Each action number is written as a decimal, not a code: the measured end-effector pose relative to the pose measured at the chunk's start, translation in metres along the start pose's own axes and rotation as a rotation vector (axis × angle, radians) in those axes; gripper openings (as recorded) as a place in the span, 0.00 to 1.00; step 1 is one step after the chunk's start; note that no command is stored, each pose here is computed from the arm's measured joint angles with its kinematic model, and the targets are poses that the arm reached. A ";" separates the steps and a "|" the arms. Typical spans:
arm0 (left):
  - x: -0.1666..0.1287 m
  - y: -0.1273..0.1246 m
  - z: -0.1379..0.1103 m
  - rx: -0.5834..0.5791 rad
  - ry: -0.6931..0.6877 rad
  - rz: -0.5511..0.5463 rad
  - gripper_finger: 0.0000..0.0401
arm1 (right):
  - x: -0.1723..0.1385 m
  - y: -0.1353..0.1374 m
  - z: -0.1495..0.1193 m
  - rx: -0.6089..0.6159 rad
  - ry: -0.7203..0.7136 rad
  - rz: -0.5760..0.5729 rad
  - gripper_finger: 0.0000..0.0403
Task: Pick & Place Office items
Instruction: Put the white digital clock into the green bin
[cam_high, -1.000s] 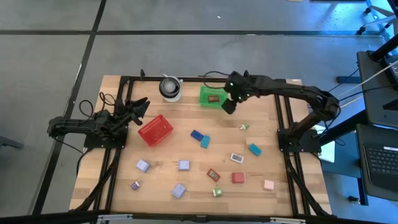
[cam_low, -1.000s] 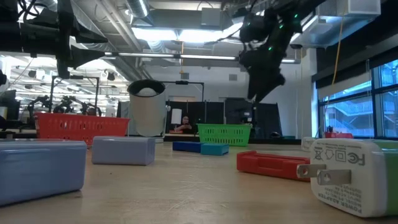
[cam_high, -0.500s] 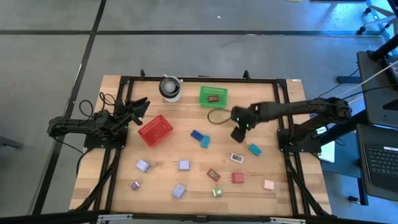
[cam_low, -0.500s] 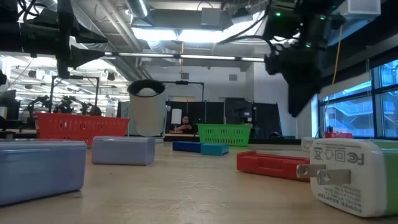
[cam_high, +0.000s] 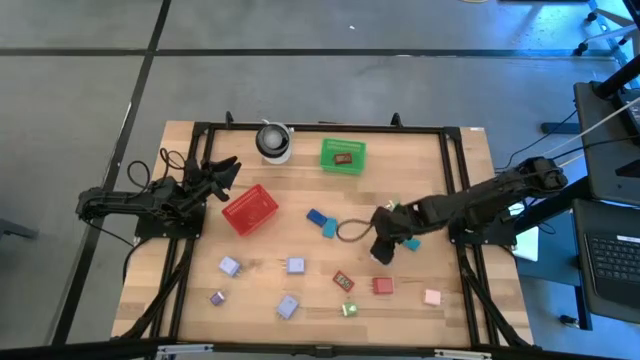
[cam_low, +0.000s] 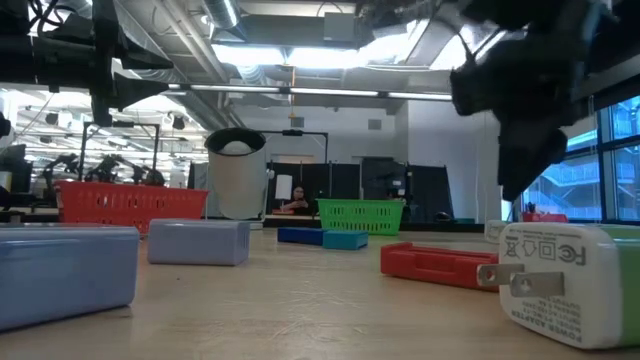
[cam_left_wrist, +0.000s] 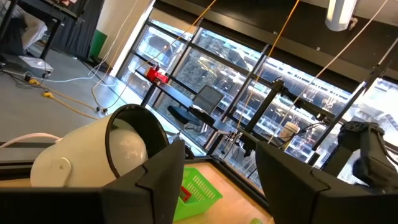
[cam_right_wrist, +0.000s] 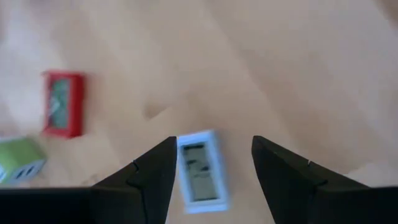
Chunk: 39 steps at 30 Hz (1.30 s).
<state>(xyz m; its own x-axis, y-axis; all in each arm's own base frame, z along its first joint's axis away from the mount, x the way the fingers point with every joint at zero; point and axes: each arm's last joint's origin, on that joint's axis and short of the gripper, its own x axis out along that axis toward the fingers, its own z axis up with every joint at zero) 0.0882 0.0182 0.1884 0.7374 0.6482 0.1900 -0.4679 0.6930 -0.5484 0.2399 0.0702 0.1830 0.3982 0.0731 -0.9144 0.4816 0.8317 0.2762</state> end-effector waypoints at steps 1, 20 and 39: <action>0.000 0.000 0.000 0.000 0.000 0.000 0.48 | 0.000 0.004 -0.003 -0.033 -0.015 0.002 0.52; 0.000 0.000 0.000 0.000 0.000 0.000 0.49 | 0.018 0.027 -0.027 -0.201 -0.075 -0.058 0.78; 0.000 0.000 0.000 0.000 0.000 0.000 0.49 | 0.061 0.020 -0.034 -0.339 0.046 -0.196 0.71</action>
<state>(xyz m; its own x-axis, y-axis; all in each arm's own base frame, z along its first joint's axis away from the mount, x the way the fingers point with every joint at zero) 0.0881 0.0182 0.1884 0.7372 0.6483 0.1902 -0.4679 0.6930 -0.5486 0.2475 0.1101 0.1228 0.2850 -0.0872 -0.9545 0.2574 0.9662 -0.0114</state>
